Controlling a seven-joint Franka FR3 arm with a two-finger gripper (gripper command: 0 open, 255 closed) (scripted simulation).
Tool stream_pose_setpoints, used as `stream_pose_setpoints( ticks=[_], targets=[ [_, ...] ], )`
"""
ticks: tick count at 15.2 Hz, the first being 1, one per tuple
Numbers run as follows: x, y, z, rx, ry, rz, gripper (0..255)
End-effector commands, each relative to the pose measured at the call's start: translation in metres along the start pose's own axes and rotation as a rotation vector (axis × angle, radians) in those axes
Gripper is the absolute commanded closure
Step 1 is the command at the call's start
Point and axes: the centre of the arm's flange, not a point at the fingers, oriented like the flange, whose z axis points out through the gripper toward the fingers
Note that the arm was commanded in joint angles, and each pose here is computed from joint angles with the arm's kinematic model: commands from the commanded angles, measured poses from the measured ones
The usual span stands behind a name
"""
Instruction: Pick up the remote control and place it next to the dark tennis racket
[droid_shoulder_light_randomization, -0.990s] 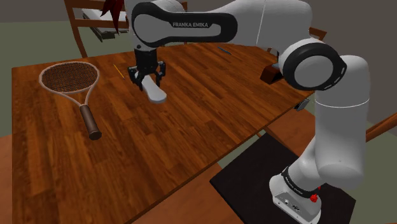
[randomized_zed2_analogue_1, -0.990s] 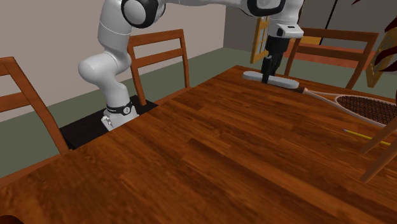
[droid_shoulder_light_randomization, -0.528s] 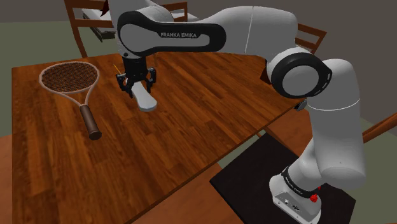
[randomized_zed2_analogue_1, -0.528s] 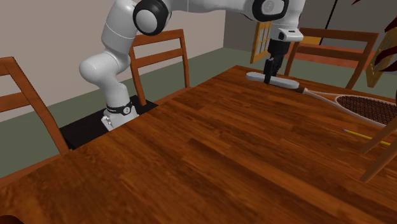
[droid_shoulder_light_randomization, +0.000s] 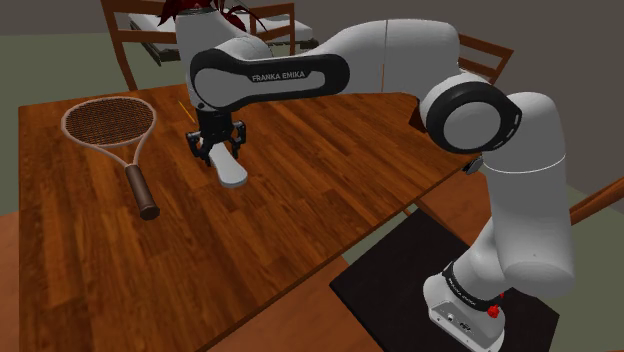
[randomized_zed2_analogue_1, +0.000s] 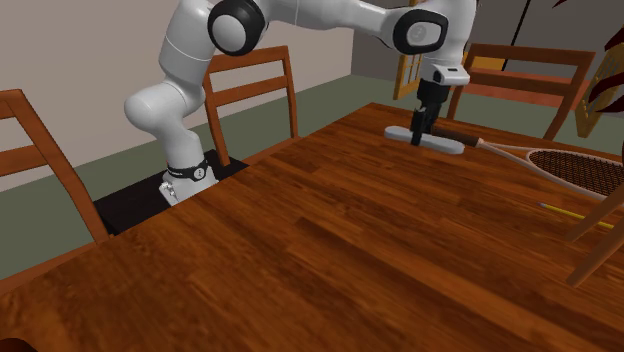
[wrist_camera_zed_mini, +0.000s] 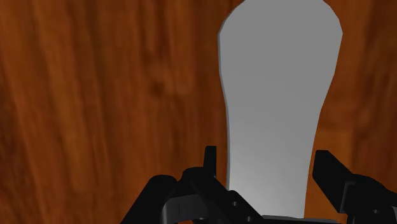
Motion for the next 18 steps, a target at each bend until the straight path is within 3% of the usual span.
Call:
stream_pose_setpoints(
  ticks=[1, 8, 15, 16, 18],
  targets=[
    [0.001, 0.000, 0.010, 0.001, 0.001, 0.000, 255],
    [0.001, -0.001, 0.047, 0.001, 0.001, 0.000, 255],
    [0.001, -0.001, 0.047, 0.001, 0.001, 0.000, 255],
    [0.001, -0.001, 0.047, 0.001, 0.001, 0.000, 0],
    [0.001, -0.001, 0.047, 0.001, 0.001, 0.000, 0]
  ],
)
